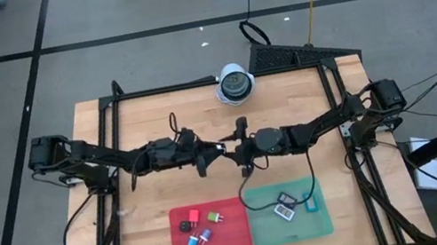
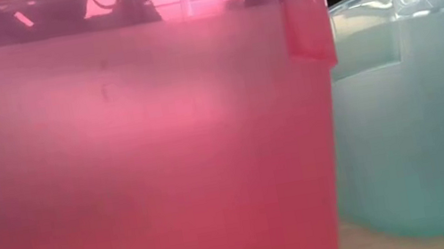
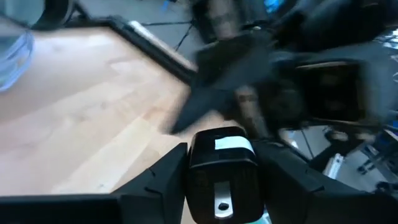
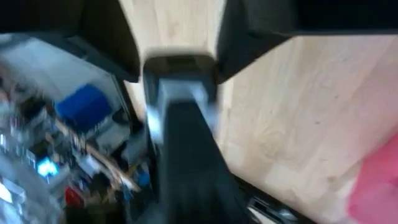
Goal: Pick & Place Office items
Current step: Put the black charger adapter into the red bin
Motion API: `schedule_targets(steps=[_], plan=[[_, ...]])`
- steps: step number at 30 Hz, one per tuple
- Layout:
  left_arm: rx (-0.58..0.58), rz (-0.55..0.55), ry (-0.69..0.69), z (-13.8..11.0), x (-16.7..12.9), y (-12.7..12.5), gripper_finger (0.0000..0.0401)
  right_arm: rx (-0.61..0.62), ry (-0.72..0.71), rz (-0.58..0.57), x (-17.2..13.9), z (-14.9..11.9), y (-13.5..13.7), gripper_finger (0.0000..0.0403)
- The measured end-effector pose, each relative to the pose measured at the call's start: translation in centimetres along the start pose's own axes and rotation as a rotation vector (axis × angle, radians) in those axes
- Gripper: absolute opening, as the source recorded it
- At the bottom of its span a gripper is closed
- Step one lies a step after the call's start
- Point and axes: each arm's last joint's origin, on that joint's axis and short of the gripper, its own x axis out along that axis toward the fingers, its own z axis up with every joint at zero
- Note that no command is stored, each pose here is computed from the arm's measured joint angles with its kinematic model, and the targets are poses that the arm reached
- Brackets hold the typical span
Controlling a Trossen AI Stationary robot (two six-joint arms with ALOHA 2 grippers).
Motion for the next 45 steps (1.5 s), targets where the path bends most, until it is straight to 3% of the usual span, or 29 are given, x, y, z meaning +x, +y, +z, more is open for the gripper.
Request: schedule_targets(steps=[5, 11, 14, 18, 23, 27, 31, 36, 41, 45], plan=[[0.072, -0.005, -0.023, 1.6, -1.2, -0.5, 0.0152, 0.166, 0.012, -0.010, 0.0, -0.1, -0.1, 0.0282], [0.163, -0.010, -0.003, 2.8, -3.5, -2.0, 0.0157, 0.230, 0.034, 0.021, -1.3, 0.7, -0.8, 0.0328], [0.245, -0.032, 0.037, 2.4, -4.4, -3.1, 0.0171, 0.250, 0.028, 0.014, -2.7, 1.6, -2.0, 0.0334], [0.373, -0.151, 0.131, 0.5, -5.0, -5.0, 0.0176, 0.341, -0.015, -0.034, -4.7, 2.2, -4.3, 0.0333], [0.593, -0.257, 0.256, -2.9, -5.5, -6.9, 0.0155, 0.463, -0.077, -0.110, -7.5, 1.5, -6.6, 0.0329], [0.628, -0.219, 0.323, -4.2, -5.9, -7.9, 0.0152, 0.536, -0.174, -0.172, -9.6, 0.1, -7.2, 0.0331], [0.607, -0.139, 0.497, -5.0, -5.6, -8.7, 0.0162, 0.556, -0.276, -0.224, -11.4, -1.6, -7.1, 0.0328], [0.745, -0.085, 0.734, -7.1, -5.0, -9.4, 0.0159, 0.586, -0.406, -0.296, -12.9, -3.0, -7.2, 0.0329], [0.783, -0.049, 0.884, -8.5, -3.8, -10.1, 0.0152, 0.592, -0.432, -0.331, -13.5, -3.9, -7.3, 0.0333], [0.772, -0.070, 0.925, -9.5, -2.7, -11.0, 0.0167, 0.591, -0.428, -0.335, -13.5, -4.0, -7.4, 0.0333]])
